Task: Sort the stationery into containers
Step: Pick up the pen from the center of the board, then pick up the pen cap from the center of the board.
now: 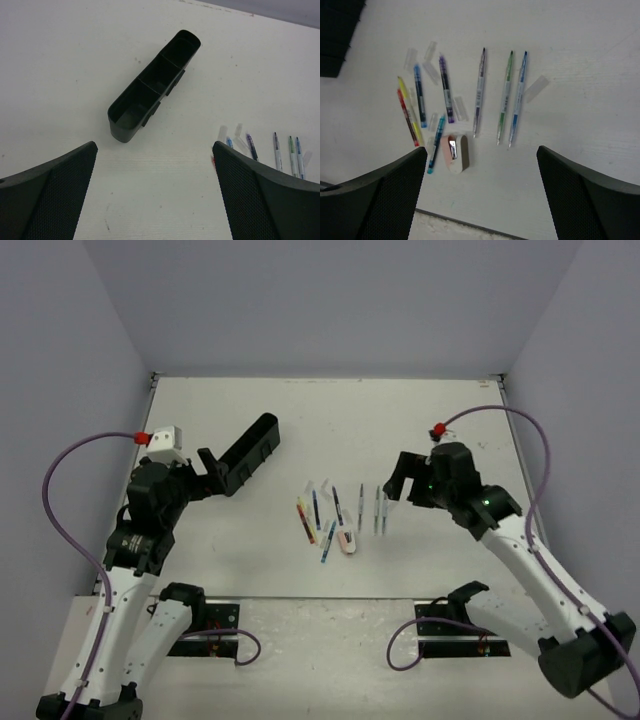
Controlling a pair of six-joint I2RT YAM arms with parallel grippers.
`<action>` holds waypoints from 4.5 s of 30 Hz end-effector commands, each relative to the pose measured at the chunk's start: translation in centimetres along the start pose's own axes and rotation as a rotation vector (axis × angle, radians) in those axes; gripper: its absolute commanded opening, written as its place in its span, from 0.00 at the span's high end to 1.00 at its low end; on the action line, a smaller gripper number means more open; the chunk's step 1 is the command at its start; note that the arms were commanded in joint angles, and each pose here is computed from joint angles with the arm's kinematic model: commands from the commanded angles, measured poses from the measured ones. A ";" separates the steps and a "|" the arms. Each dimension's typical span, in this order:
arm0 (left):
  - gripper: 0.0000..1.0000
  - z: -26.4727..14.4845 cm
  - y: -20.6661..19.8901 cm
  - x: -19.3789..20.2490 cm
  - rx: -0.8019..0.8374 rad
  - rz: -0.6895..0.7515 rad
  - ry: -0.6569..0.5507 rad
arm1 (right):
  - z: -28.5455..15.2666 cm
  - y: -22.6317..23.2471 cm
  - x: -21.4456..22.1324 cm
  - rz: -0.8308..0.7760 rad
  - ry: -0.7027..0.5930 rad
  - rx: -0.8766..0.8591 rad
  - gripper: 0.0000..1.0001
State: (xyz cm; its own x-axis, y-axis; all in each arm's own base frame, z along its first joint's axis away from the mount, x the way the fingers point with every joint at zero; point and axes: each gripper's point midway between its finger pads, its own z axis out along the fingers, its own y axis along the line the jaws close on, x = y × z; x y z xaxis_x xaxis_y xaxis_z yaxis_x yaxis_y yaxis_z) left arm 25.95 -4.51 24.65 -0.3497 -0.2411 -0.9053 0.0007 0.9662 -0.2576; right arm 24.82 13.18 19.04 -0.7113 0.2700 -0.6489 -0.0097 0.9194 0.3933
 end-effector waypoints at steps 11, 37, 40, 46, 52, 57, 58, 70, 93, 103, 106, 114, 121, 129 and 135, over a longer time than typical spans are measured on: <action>0.00 0.2 -1.6 0.3 0.078 0.026 0.006 | 8.9 -1.4 4.4 -0.056 0.147 0.289 0.61; 0.00 0.2 -2.7 1.2 0.106 0.046 0.032 | 13.8 -2.9 6.9 -0.089 0.250 0.392 0.80; 0.00 0.2 -2.8 1.1 0.110 0.047 0.031 | 13.9 -3.1 7.1 -0.084 0.253 0.400 0.80; 0.00 0.2 -2.8 1.2 0.113 0.048 0.035 | 13.9 -3.8 7.8 -0.085 0.270 0.419 0.81; 0.00 0.3 -3.0 1.3 0.120 0.051 0.040 | 14.1 -4.3 8.4 -0.074 0.292 0.426 0.84; 0.00 0.4 -3.2 1.6 0.124 0.056 0.051 | 14.2 -4.5 8.8 -0.066 0.303 0.420 0.84; 0.00 0.4 -3.2 1.7 0.125 0.057 0.053 | 14.3 -4.5 9.0 -0.065 0.311 0.417 0.83; 0.00 0.5 -3.4 1.9 0.129 0.061 0.063 | 14.7 -4.9 10.7 -0.038 0.360 0.407 0.83; 0.00 0.7 -3.6 2.2 0.126 0.061 0.077 | 11.8 -3.7 7.3 -0.043 0.268 0.386 1.00; 0.00 1.4 -4.1 2.0 0.122 0.030 0.115 | 4.8 0.6 1.2 -0.067 0.101 0.180 1.00; 0.00 2.4 -5.9 2.3 0.183 -0.017 0.169 | 2.3 3.3 0.8 -0.095 0.050 -0.021 1.00; 0.00 7.6 -13.8 4.2 0.234 0.023 0.332 | -1.3 6.4 1.2 -0.134 -0.065 -0.331 1.00; 0.00 11.7 -18.2 7.9 0.254 0.101 0.448 | -2.3 7.0 0.8 -0.152 -0.088 -0.371 1.00; 0.00 13.9 -20.2 9.7 0.281 0.156 0.497 | -3.9 6.5 0.0 -0.150 -0.152 -0.370 0.99; 0.00 16.1 -21.7 11.5 0.303 0.200 0.530 | -3.1 5.4 -0.1 -0.125 -0.163 -0.307 1.00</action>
State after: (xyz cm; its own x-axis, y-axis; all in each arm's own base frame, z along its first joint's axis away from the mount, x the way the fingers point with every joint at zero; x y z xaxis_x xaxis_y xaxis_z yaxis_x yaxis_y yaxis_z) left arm 34.95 -27.30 13.57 -0.7665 0.0575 -0.6397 0.2872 0.9216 -0.2612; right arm 21.71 17.77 23.63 -0.5896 0.2154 -0.7785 -0.3493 0.8010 0.4862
